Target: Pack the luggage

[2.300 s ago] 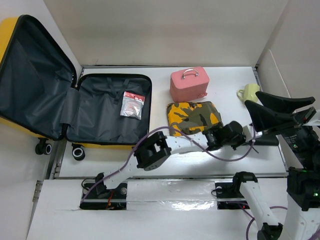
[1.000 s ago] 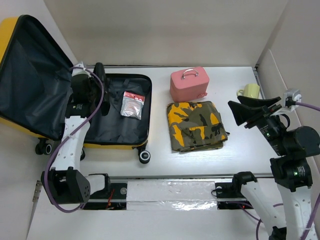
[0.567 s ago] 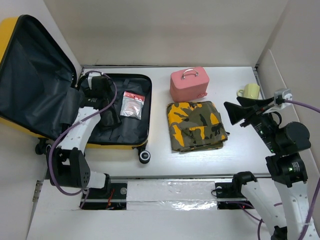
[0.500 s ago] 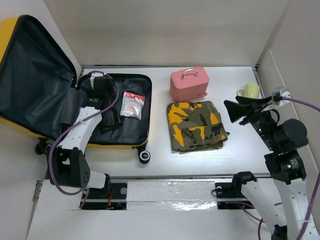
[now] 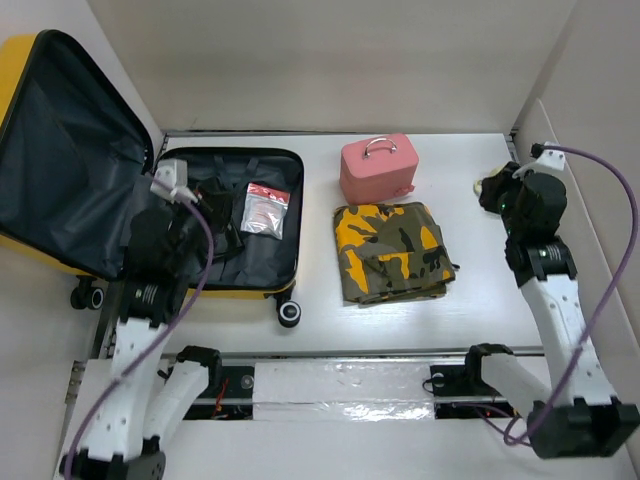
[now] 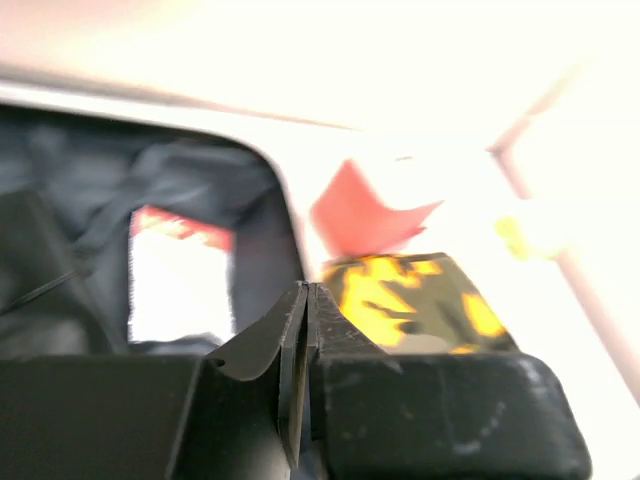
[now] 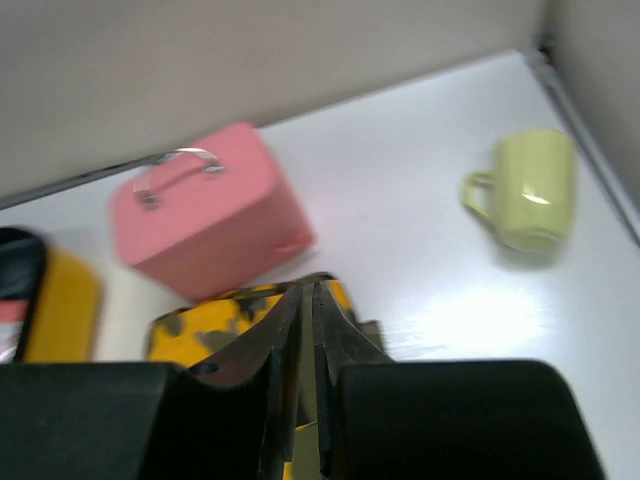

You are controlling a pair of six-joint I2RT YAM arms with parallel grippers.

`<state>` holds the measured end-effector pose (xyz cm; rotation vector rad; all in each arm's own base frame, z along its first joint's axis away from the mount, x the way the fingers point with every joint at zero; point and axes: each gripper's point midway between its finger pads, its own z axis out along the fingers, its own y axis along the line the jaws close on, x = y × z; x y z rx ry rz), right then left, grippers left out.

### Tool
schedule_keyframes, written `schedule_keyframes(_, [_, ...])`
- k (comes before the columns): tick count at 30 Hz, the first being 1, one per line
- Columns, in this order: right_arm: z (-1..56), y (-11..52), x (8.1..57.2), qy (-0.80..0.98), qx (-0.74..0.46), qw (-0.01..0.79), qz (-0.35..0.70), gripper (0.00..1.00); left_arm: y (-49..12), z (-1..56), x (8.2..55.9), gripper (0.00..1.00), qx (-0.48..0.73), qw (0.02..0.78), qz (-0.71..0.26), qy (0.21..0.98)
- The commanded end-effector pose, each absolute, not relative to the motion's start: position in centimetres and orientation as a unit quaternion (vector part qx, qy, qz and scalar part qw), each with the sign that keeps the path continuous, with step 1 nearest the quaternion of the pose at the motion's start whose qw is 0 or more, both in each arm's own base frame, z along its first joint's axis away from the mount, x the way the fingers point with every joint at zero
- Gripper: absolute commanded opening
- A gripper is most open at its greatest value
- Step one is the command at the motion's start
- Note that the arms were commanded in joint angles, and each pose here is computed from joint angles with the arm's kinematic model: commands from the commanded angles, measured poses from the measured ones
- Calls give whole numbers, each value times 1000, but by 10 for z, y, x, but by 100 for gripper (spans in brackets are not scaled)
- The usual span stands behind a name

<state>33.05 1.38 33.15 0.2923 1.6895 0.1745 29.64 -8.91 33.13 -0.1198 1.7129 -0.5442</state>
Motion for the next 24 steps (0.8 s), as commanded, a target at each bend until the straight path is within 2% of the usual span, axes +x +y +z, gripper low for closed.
schedule_keyframes(1, [320,-41,356,738,203,643,21,23,-118,336,260,0,7,619,-322,716])
schedule_keyframes(3, [310,-58,367,732,230,641,10,34,-117,339,241,0,18,632,-328,702])
schedule_keyframes(4, [304,-70,371,729,249,638,-3,50,-123,331,235,0,31,626,-333,704])
schedule_keyframes(7, [281,-109,395,730,297,614,-34,78,-134,319,224,2,59,620,-335,707])
schedule_keyframes(8, [276,-116,404,735,304,605,-38,81,-135,317,222,4,67,622,-329,708])
schedule_keyframes(9, [244,-123,415,764,312,562,-47,81,-136,316,221,8,68,621,-326,710])
schedule_keyframes(10, [261,-125,428,762,308,568,-43,78,-140,318,217,11,74,621,-328,708])
schedule_keyframes(12, [236,-106,452,802,271,532,-21,65,-141,321,210,18,85,625,-328,704])
schedule_keyframes(13, [250,-99,466,804,255,537,-18,56,-143,323,206,20,89,627,-328,701])
schedule_keyframes(16, [211,-95,485,843,243,475,-64,47,-138,323,201,24,81,634,-317,700])
schedule_keyframes(18, [210,-103,495,847,252,460,-82,38,-138,322,197,26,79,634,-318,701])
schedule_keyframes(20, [197,-111,507,849,265,447,-100,43,-140,321,193,26,84,632,-322,700])
schedule_keyframes(21, [196,-121,509,845,276,445,-112,48,-139,321,193,27,81,633,-321,700])
schedule_keyframes(22, [195,-124,512,843,278,444,-121,62,-140,322,192,27,82,633,-322,699])
schedule_keyframes(24, [198,-136,520,839,278,443,-151,74,-141,322,190,27,84,633,-324,698])
